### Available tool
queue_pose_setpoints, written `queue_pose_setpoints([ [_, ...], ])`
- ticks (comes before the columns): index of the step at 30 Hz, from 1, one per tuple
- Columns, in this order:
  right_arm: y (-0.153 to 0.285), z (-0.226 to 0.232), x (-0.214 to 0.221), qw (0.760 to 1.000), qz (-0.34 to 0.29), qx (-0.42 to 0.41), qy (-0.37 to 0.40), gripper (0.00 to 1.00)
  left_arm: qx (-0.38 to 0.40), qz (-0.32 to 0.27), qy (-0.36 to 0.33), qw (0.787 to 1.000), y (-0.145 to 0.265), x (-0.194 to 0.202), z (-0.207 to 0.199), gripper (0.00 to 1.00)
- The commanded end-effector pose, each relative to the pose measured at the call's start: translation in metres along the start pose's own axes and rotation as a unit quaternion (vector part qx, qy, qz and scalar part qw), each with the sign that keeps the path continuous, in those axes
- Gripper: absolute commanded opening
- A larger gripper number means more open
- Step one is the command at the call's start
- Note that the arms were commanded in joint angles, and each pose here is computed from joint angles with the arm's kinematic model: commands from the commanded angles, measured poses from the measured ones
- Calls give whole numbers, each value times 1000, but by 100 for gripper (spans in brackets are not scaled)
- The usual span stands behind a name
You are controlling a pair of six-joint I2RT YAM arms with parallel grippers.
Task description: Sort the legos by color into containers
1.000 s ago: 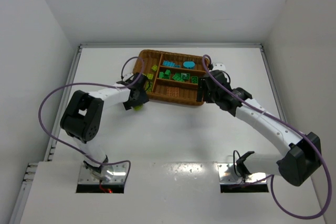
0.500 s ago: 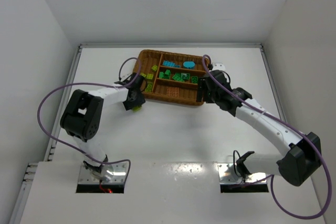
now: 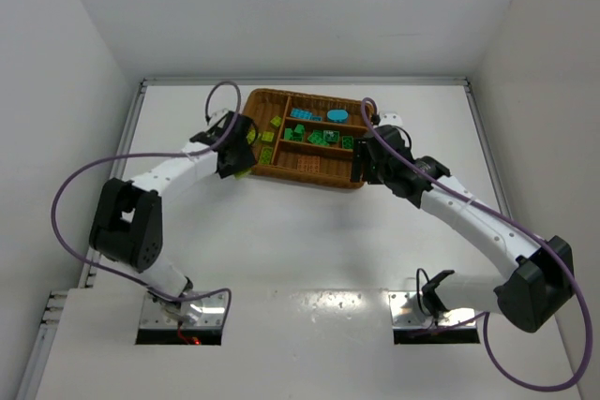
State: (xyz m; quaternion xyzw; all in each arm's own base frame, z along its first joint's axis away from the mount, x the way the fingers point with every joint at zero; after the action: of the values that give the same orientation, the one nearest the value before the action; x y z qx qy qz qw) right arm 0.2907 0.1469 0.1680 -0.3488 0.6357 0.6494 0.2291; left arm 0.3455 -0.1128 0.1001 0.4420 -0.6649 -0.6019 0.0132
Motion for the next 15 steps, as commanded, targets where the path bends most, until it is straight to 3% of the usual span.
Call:
queue_pose_setpoints([
  [1, 5, 1, -8, 1000, -16, -2, -9, 69, 35, -42, 1, 998, 10, -40, -37, 51],
  [9, 21, -9, -10, 1000, -21, 12, -14, 69, 12, -51, -14, 999, -42, -79, -86, 51],
  [13, 32, -14, -9, 999, -25, 16, -24, 69, 23, -47, -18, 998, -51, -99, -107, 90],
  [15, 33, -17, -2, 999, -19, 22, -26, 70, 36, -43, -22, 998, -45, -102, -114, 91],
])
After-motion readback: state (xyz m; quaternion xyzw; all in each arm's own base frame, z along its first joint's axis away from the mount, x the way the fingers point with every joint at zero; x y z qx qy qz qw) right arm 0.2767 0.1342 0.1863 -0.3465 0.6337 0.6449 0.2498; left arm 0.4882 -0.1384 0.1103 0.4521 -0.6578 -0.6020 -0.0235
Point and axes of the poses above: each gripper's point midway between its finger pads, its own y axis back along the fingers, its own z axis along the line the jaws close on, x = y × z, the point moved 2 cm from there along y, back along the fingers, and after that the axes turned 12 degrees about y, right-handed, at the moved point
